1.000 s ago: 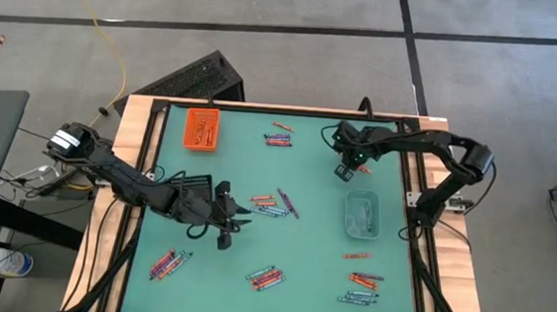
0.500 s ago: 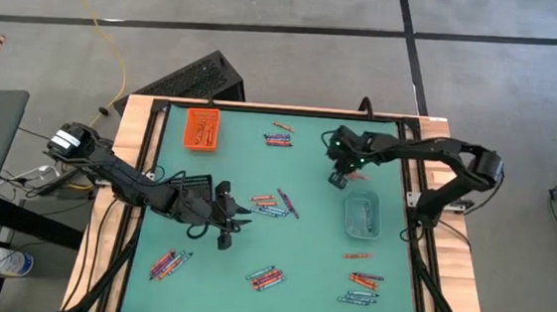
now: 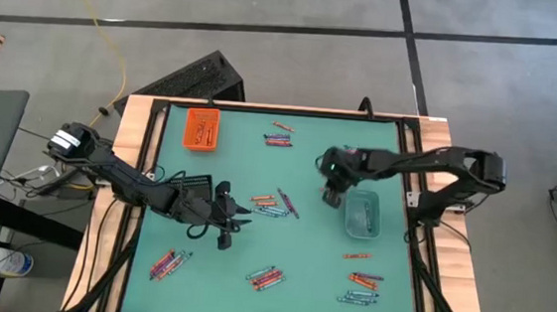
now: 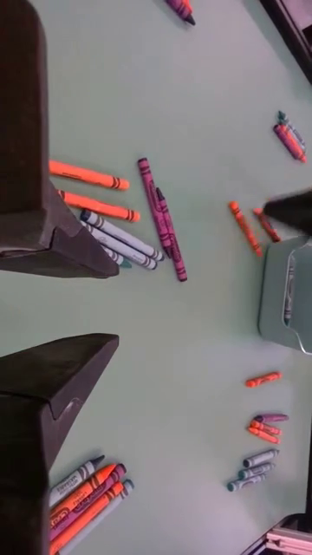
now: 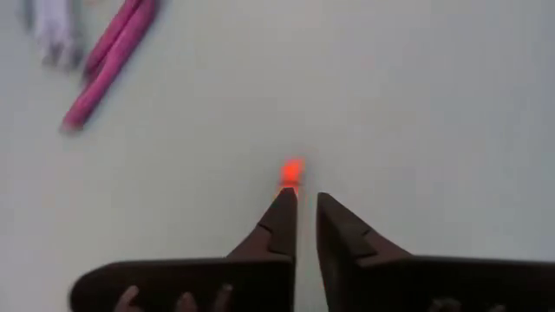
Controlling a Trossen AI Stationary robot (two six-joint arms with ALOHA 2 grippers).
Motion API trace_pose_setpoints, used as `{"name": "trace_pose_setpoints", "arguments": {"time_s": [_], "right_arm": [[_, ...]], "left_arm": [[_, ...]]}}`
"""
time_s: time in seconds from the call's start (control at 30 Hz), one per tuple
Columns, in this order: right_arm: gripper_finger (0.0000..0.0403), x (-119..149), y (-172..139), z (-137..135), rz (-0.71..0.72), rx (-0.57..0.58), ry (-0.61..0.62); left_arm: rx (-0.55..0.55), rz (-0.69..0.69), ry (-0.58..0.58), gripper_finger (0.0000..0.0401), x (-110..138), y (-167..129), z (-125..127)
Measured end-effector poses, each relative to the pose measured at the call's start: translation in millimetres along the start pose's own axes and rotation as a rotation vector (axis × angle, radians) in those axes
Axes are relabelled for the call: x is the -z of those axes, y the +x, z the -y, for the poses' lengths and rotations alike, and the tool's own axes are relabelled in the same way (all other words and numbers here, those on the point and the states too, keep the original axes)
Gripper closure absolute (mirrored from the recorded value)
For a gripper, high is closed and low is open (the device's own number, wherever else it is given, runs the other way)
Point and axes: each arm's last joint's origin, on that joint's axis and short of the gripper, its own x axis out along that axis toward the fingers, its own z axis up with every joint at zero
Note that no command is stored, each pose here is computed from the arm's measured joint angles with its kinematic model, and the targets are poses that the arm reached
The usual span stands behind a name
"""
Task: Sort crayons
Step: Put the orange crayon into the orange bin
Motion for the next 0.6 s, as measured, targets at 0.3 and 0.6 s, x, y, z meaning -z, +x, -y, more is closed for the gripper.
{"name": "trace_pose_setpoints", "arguments": {"time_s": [0.3,0.6], "right_arm": [[0.034,15.4,36.2,-48.8,-0.102,-0.027,-0.174],[0.0343,5.8,34.4,-37.3,-0.117,0.055,-0.165]], "left_arm": [[0.0,0.002,-0.002,0.0298,-0.2,0.0,0.1],[0.0,-0.001,-0.003,0.0298,0.1,0.0,0.0]]}}
